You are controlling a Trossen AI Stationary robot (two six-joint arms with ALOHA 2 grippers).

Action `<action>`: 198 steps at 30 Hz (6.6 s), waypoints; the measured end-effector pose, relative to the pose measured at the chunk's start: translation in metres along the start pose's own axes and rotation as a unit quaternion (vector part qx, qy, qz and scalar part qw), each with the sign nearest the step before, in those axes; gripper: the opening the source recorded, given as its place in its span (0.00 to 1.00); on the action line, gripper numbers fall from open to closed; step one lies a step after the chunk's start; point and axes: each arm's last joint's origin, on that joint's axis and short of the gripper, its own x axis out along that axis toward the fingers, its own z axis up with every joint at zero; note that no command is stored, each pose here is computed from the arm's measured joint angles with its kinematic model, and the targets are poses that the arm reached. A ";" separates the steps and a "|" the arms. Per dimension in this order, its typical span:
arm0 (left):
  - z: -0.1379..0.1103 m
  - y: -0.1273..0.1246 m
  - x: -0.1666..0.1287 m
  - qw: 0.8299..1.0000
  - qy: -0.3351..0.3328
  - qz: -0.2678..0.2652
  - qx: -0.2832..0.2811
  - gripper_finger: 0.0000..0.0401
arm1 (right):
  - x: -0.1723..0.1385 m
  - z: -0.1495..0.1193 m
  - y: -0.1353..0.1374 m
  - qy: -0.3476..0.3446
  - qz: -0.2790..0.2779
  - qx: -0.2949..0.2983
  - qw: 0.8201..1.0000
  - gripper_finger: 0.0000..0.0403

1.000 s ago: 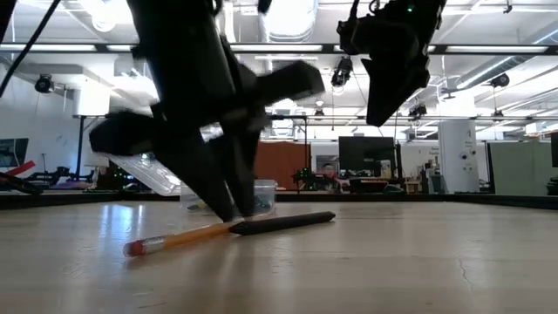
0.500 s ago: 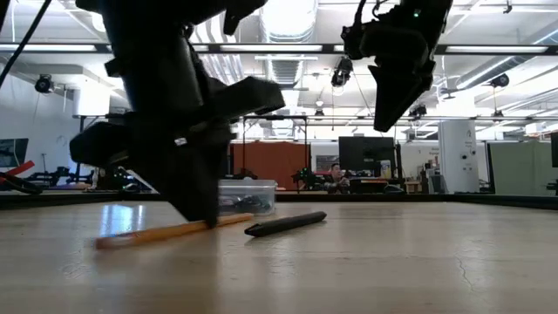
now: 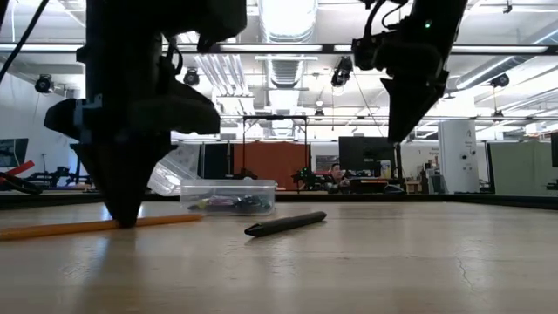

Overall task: Pick & place school supplies into a supply box
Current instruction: Put the orange pencil into the transparent supply box, then put the black pen into the transparent supply box, then close the transparent supply box

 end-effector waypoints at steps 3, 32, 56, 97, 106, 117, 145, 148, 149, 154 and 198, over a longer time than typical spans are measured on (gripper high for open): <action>0.000 -0.007 -0.017 0.999 -0.001 -0.043 0.003 0.01 | -0.003 -0.001 0.001 -0.003 0.004 0.001 1.000 0.36; 0.133 0.096 -0.107 0.947 -0.216 -0.187 -0.147 0.00 | -0.071 -0.018 -0.026 -0.147 0.047 0.184 0.971 0.36; 0.034 0.031 -0.160 0.927 -0.210 -0.306 0.044 0.00 | -0.016 -0.050 0.053 -0.128 0.179 -0.303 0.927 0.36; -0.055 0.021 -0.163 0.911 -0.222 -0.346 -0.041 0.00 | 0.109 0.036 0.098 0.081 0.199 -0.482 0.849 0.13; -0.055 0.025 -0.164 0.915 -0.227 -0.332 -0.025 0.00 | 0.076 0.029 0.088 0.167 0.300 -0.342 0.875 0.05; -0.055 0.034 -0.170 0.908 -0.259 -0.325 -0.050 0.00 | 0.013 0.097 0.028 -0.088 0.319 0.155 0.931 0.05; -0.052 0.055 -0.187 0.899 -0.285 -0.326 -0.064 0.00 | 0.129 0.130 0.014 -0.056 0.215 0.280 0.934 0.13; -0.052 0.056 -0.187 0.901 -0.285 -0.322 -0.062 0.00 | 0.129 0.128 0.013 -0.059 0.196 0.266 0.942 0.15; -0.052 0.057 -0.186 0.902 -0.286 -0.317 -0.060 0.00 | 0.130 0.127 0.012 -0.058 0.195 0.264 0.943 0.15; -0.052 0.059 -0.184 0.906 -0.287 -0.305 -0.055 0.00 | 0.125 0.132 0.013 -0.068 0.196 0.243 0.948 0.19; -0.052 0.064 -0.182 0.912 -0.278 -0.291 -0.080 0.00 | 0.046 0.109 0.033 -0.017 0.146 -0.086 0.985 0.27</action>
